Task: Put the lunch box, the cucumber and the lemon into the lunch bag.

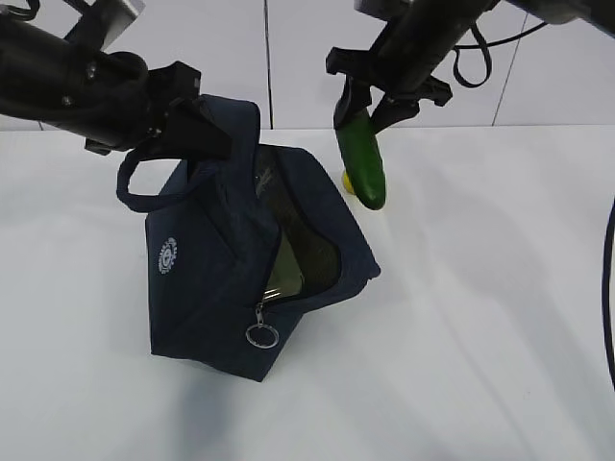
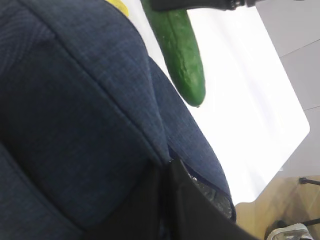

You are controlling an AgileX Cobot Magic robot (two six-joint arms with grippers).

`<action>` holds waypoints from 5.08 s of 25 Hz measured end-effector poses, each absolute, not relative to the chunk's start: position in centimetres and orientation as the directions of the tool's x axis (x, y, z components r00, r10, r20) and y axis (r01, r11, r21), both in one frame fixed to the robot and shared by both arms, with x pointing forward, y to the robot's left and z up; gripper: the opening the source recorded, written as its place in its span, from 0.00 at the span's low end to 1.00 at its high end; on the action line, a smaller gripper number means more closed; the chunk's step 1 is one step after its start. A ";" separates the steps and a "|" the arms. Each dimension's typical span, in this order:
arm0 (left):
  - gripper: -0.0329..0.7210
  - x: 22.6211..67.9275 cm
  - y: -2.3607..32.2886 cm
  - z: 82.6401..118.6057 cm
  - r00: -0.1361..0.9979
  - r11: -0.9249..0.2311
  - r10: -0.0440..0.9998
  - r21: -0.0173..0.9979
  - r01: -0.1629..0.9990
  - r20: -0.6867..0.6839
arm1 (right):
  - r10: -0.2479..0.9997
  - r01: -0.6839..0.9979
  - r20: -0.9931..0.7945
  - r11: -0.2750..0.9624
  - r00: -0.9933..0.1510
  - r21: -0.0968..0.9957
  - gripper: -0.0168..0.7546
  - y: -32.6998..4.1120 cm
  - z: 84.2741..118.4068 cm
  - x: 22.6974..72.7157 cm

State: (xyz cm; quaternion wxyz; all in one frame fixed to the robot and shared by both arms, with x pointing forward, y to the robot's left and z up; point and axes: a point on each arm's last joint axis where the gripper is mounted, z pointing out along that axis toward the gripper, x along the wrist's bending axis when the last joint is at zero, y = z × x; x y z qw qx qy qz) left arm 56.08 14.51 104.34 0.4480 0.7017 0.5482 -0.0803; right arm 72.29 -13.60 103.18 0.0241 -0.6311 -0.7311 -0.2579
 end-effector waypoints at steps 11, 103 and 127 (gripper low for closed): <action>0.03 56.1 14.5 104.4 0.383 0.010 0.699 0.544 0.839 -0.604 | 0.801 0.916 0.519 0.088 -0.299 0.392 0.48 -12.0 106.3 71.1; 0.03 56.2 14.4 104.6 0.362 0.046 0.681 0.531 0.846 -0.636 | 0.464 0.721 0.564 0.309 -0.683 0.620 0.65 -15.2 103.1 67.4; 0.03 56.2 14.5 104.4 0.378 0.018 0.698 0.543 0.839 -0.608 | 0.510 0.326 -0.118 0.693 -0.852 0.643 0.65 -17.5 95.8 73.3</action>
